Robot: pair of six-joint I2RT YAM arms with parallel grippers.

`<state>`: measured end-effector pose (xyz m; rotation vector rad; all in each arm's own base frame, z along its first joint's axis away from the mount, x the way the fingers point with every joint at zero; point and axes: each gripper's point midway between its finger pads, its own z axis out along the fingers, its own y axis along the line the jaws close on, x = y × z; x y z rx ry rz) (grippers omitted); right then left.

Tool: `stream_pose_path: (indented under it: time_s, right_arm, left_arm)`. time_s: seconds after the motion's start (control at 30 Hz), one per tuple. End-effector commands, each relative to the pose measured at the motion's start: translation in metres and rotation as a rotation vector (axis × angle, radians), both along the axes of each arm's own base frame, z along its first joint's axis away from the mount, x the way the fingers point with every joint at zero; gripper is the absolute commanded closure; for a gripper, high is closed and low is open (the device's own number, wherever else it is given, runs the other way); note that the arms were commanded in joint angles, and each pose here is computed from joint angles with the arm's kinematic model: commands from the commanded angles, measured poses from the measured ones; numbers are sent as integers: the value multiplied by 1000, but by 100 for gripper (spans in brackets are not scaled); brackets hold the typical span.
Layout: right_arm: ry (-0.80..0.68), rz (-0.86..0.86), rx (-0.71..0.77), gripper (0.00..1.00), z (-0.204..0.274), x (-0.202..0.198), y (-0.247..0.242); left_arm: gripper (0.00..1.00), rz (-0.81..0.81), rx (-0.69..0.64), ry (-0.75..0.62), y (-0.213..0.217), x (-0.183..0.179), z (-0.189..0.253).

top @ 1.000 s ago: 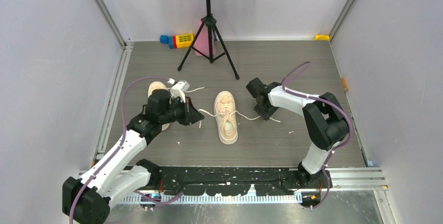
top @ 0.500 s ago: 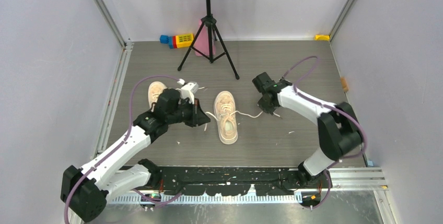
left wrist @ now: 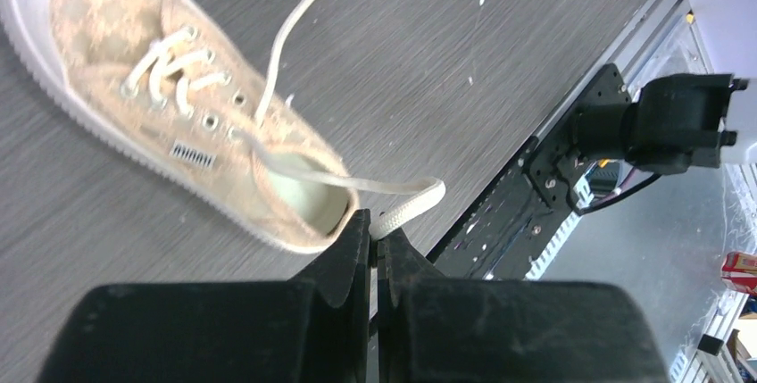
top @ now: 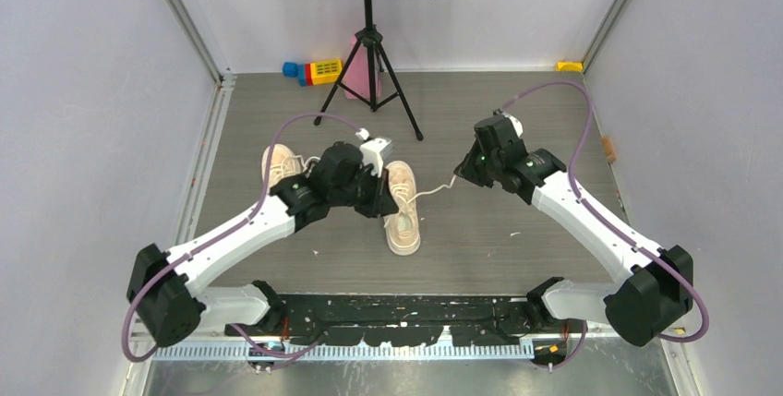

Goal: Tie the shoes

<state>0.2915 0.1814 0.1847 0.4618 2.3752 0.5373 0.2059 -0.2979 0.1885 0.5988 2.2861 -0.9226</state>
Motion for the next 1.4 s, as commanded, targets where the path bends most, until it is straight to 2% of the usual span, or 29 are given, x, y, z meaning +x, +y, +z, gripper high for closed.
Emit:
stream_pose_path:
  time_s: [0.0,0.07,0.2,0.3,0.37,0.47,0.5,0.57,0.6,0.67,0.7,0.9,1.03,1.27,1.37]
  right_arm:
    - [-52,180,51,100,26,-6,22]
    - [-40,203,75,100,24,-6,29]
    - [-55,204,99,100,27,-2,33]
    - [-64,199,97,100,29,0,33]
    - [-68,196,87,100,29,2,32]
    - [-67,198,64,100,25,11,33]
    - [-66,201,59,100,24,15,34]
    - [-57,206,45,100,22,21,35]
    - [-54,209,39,100,23,22,35]
    - [-57,206,34,100,24,23,34]
    - [-59,204,33,100,24,24,33]
    - [-45,210,19,100,15,20,27]
    - [-13,202,18,100,2,13,21]
    - [65,204,39,100,-18,-10,17]
    - [81,187,16,100,-26,-17,8]
  left_arm:
    - [100,-56,42,8,-26,-2,6]
    - [100,-54,143,25,-36,-4,-11]
    - [100,-80,197,26,-60,-3,-24]
    - [100,-62,268,-10,-60,12,-27]
    - [100,-82,277,-24,-66,16,-25]
    - [100,-115,265,33,-82,12,-25]
    - [93,-119,257,49,-87,9,-27]
    - [66,-120,254,50,-93,4,-32]
    - [58,-120,248,47,-92,2,-32]
    - [47,-107,246,19,-84,3,-27]
    - [46,-107,243,4,-79,4,-23]
    - [47,-125,192,6,-33,9,-4]
    - [52,-231,225,-61,-16,12,-4]
    - [49,-478,255,-252,-27,20,-17]
    - [52,-521,285,-309,-31,30,-25]
